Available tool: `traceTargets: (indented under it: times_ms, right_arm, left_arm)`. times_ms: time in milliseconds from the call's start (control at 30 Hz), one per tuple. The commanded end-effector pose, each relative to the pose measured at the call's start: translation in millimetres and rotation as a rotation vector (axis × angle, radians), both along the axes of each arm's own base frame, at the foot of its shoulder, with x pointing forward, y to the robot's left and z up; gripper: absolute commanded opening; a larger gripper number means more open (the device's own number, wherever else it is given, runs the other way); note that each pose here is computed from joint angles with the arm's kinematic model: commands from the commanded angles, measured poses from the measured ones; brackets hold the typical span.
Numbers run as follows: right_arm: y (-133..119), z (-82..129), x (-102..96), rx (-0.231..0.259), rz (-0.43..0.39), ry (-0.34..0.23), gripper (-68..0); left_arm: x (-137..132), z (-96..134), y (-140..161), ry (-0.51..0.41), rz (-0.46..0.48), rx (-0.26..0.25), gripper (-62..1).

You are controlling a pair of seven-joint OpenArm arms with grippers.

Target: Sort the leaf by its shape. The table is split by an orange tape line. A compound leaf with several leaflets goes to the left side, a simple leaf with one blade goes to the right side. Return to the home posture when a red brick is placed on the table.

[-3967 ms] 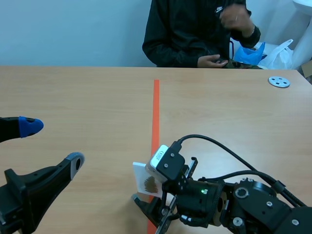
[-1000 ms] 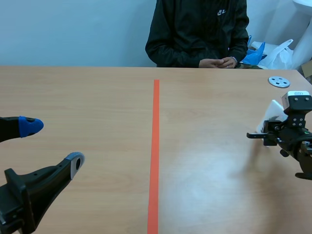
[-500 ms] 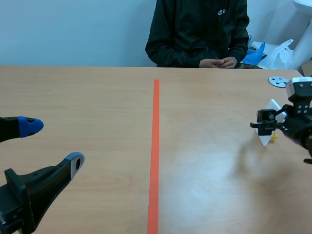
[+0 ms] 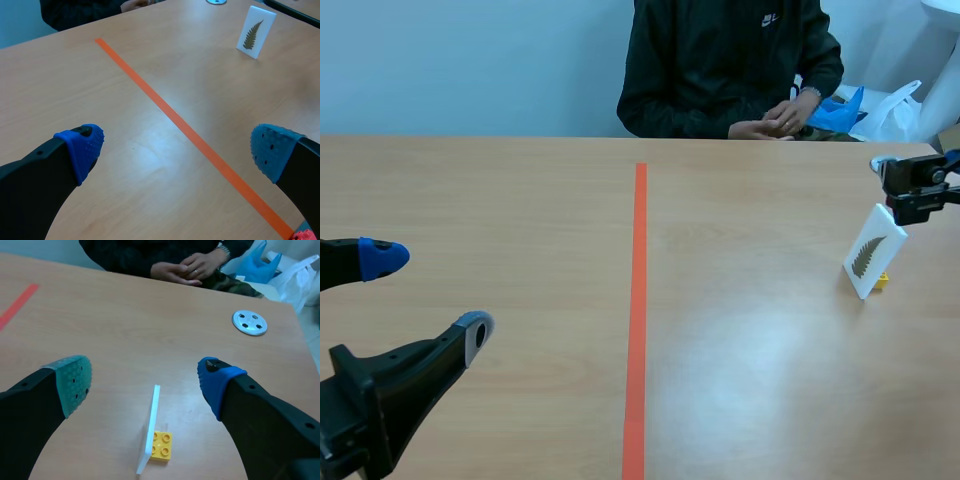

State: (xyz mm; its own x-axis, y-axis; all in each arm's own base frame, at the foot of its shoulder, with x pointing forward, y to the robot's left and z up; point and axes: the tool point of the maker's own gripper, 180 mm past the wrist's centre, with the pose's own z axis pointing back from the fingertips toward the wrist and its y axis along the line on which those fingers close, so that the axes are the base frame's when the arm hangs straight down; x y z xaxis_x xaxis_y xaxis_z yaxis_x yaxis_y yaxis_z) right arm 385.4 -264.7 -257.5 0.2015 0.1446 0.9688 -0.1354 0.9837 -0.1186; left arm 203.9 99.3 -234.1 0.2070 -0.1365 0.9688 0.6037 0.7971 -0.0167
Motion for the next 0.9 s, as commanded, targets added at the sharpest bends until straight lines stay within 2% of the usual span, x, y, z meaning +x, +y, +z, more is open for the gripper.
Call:
traceTargets:
  times_ms: [0,100,200,333,500,567,667,767,867]
  right_arm:
    - [-4.4,14.5,-2.9,-0.017,0.007,-0.034,-23.3]
    - [14.6,22.2,-19.1,-0.001,0.088,-0.041,-21.9]
    - [33.5,18.5,-38.4,-0.016,0.146,0.01,-19.6]
    - [56.4,17.1,-66.2,-0.037,0.208,0.037,-18.5]
    - [86.7,10.1,-104.1,-0.039,0.287,0.095,-18.4]
    - [96.7,9.0,-117.0,-0.032,0.312,0.111,-16.4]
    - [110.8,7.1,-133.9,-0.011,0.347,0.137,-7.2]
    - [125.7,8.6,-148.1,0.028,0.396,0.152,-6.6]
    - [135.4,11.6,-156.8,0.04,0.429,0.158,-5.3]
  left_arm:
    - [1.3,6.5,-2.7,-0.021,-0.004,-0.021,1.4]
    - [1.3,6.5,-2.7,-0.021,-0.004,-0.02,1.4]
    - [1.2,6.5,-2.7,-0.021,-0.004,-0.02,1.4]
    - [1.3,6.3,-2.6,-0.02,-0.004,-0.02,1.4]
    - [1.3,6.3,-2.6,-0.02,-0.004,-0.02,1.4]
    - [1.3,6.3,-2.6,-0.02,-0.004,-0.02,1.4]
    - [1.3,6.4,-2.6,-0.021,-0.004,-0.02,1.4]
    - [1.3,6.3,-2.6,-0.02,-0.004,-0.02,1.4]
    - [1.2,6.3,-2.6,-0.02,-0.004,-0.02,1.4]
